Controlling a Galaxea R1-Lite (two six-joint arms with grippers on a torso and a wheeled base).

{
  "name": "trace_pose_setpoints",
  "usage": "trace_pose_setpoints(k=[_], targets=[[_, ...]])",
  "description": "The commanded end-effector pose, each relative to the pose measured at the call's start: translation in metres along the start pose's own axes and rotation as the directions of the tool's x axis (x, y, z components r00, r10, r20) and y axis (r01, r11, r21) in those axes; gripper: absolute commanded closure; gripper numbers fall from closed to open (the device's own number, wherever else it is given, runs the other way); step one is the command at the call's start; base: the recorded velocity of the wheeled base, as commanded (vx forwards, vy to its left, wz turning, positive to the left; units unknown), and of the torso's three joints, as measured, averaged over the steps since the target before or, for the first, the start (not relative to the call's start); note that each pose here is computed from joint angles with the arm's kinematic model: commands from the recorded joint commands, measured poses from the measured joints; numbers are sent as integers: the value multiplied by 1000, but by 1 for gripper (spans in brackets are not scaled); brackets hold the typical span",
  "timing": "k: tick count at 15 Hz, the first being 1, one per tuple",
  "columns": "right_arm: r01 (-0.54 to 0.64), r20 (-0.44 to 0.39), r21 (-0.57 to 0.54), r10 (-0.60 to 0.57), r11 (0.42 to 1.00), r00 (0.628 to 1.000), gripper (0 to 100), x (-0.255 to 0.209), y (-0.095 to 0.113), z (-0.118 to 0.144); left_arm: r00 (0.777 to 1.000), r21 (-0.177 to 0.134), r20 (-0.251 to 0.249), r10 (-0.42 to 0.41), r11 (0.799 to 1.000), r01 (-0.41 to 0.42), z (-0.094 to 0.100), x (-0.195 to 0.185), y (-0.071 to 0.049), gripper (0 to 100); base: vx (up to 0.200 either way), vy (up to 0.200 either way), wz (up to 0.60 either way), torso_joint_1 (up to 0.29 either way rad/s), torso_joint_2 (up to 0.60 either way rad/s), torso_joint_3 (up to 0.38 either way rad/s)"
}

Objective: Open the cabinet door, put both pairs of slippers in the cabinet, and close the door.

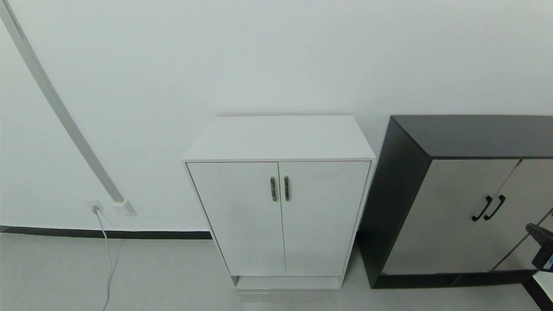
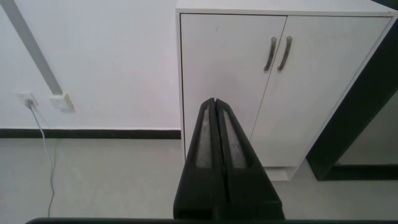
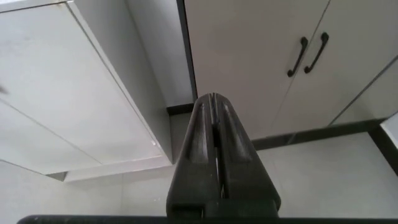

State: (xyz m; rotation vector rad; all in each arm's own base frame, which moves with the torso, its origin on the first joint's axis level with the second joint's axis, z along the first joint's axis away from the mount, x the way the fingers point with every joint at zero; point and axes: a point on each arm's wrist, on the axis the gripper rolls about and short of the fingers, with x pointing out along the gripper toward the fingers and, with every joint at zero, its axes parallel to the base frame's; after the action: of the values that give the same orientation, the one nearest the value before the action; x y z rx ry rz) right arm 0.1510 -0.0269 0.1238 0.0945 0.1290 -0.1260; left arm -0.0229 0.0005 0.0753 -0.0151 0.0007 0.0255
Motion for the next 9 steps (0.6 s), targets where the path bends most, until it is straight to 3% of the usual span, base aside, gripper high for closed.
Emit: trace_pose_setpoints(k=[1,9], targets=[[-8,45,-4,8,1000,999,100,-20,2,7,1000,0,-1,1,1000,-1,0,0,0,100,0,0,0,0,0,0],[-209,-114,-40,203,977,972,100,-78,9,-15,1000,1,-1,1,1000,-1,0,0,0,100,0,0,0,0,0,0]])
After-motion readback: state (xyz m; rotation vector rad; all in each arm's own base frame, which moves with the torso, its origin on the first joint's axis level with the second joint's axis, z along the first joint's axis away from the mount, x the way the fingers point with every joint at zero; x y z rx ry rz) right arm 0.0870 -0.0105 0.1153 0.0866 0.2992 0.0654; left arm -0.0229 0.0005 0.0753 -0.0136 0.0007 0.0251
